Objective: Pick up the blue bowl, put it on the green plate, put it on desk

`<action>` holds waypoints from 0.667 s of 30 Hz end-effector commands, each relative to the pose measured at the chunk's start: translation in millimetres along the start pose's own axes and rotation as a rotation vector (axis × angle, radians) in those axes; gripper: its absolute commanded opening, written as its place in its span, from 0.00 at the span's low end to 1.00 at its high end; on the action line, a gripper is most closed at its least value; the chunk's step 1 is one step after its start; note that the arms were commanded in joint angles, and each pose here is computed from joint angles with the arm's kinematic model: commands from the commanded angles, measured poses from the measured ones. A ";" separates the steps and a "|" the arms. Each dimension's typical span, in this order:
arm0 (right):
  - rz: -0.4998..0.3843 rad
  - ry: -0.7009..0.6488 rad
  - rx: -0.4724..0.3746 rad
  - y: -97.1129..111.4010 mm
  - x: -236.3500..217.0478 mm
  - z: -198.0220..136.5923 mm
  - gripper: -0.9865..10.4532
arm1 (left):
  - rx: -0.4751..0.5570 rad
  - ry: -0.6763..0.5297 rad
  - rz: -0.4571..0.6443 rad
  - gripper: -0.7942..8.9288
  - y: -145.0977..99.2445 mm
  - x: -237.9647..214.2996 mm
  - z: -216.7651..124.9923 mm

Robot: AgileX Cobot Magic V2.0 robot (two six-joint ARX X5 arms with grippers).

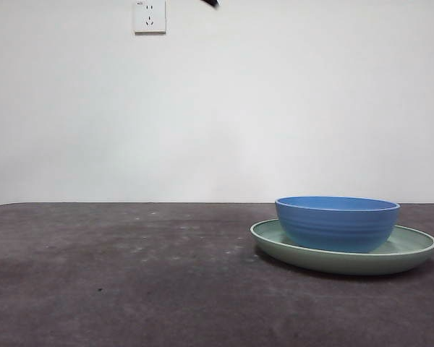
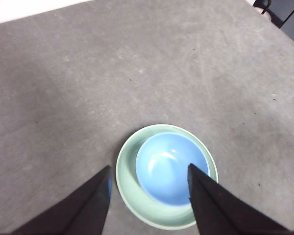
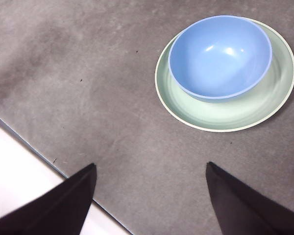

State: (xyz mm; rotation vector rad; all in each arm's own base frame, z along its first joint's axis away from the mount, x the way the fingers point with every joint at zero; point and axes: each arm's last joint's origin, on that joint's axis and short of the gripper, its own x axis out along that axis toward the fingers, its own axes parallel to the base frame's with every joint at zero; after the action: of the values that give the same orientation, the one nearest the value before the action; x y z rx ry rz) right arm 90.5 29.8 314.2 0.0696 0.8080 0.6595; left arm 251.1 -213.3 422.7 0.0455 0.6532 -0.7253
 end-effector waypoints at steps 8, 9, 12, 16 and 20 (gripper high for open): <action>0.000 -0.018 -0.003 1.8 -3.3 3.5 0.40 | 0.037 0.043 -0.049 0.34 7.4 -26.3 -71.6; 0.000 -0.018 -0.003 1.8 -3.3 3.5 0.40 | 0.037 0.042 -0.067 0.34 7.7 -28.7 -78.7; 0.000 -0.018 -0.003 1.8 -3.3 3.5 0.40 | 0.037 0.044 -0.114 0.34 9.0 -36.8 -102.3; 0.000 -0.017 -0.002 1.7 -3.1 3.5 0.40 | 0.047 0.044 -0.158 0.34 11.4 -43.9 -132.2; 0.000 -0.017 -0.002 1.7 -3.1 3.5 0.40 | 0.047 0.049 -0.231 0.34 12.7 -49.0 -158.7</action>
State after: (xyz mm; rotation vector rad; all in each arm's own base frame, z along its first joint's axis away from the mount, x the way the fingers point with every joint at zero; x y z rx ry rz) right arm 90.5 29.8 314.2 0.0696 0.8080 0.6595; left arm 147.2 -132.2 319.1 0.0223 0.7238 -0.9326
